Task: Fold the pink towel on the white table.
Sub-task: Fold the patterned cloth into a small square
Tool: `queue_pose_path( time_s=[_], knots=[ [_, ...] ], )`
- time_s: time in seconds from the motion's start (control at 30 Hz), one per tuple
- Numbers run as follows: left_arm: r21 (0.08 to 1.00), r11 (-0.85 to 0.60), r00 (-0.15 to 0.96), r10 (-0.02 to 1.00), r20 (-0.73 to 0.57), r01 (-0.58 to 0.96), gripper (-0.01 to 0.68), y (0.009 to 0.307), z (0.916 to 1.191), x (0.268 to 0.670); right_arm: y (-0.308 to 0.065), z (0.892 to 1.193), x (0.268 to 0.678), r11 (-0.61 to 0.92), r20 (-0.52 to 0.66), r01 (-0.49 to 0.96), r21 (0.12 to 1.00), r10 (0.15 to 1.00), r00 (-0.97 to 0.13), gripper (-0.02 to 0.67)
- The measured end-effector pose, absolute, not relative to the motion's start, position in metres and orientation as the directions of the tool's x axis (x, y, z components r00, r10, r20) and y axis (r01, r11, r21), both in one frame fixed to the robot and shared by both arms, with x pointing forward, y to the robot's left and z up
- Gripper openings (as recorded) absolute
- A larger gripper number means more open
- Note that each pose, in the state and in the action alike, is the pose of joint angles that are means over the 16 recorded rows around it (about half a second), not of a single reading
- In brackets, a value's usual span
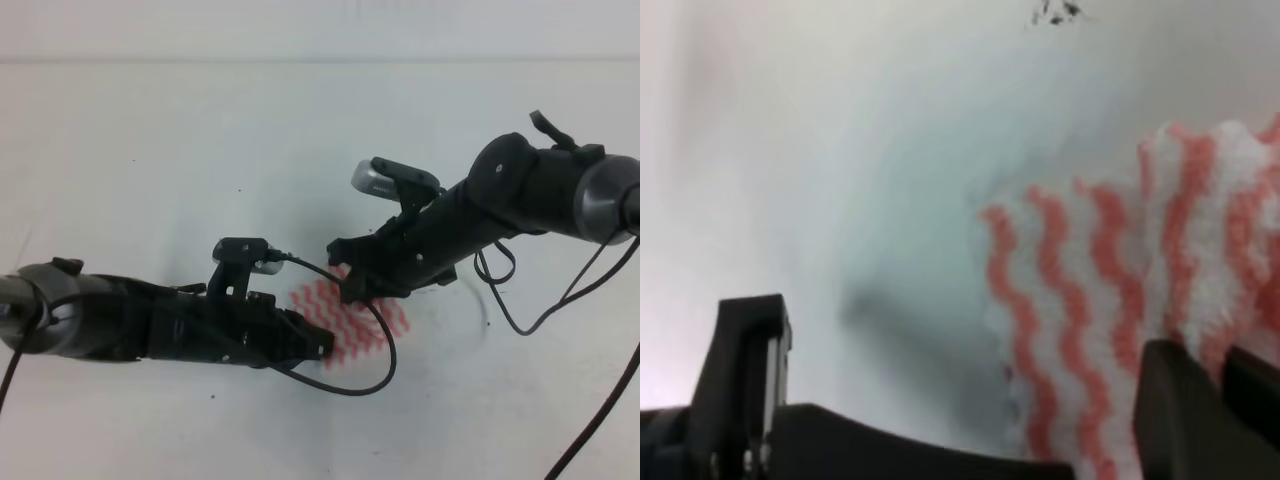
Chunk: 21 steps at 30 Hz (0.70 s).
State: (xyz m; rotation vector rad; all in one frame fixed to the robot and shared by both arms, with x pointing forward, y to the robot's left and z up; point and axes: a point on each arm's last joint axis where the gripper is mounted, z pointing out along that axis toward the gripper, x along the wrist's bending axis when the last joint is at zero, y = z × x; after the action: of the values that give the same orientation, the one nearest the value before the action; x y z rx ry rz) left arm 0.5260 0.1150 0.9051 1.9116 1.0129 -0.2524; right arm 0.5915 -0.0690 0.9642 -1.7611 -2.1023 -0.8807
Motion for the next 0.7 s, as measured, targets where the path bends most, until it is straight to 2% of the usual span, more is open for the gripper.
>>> queue_pose_path(
  time_s=[0.27, 0.7],
  knots=[
    [0.640, -0.203, 0.635, 0.521, -0.570, 0.741, 0.000, 0.122, 0.908, 0.530, -0.069, 0.958, 0.592, 0.085, 0.551, 0.959, 0.271, 0.803, -0.226, -0.016],
    [0.641, -0.186, 0.618, 0.556, -0.556, 0.745, 0.000, 0.132, 0.907, 0.536, -0.068, 0.951, 0.593, 0.086, 0.549, 0.962, 0.258, 0.807, -0.219, -0.017]
  ],
)
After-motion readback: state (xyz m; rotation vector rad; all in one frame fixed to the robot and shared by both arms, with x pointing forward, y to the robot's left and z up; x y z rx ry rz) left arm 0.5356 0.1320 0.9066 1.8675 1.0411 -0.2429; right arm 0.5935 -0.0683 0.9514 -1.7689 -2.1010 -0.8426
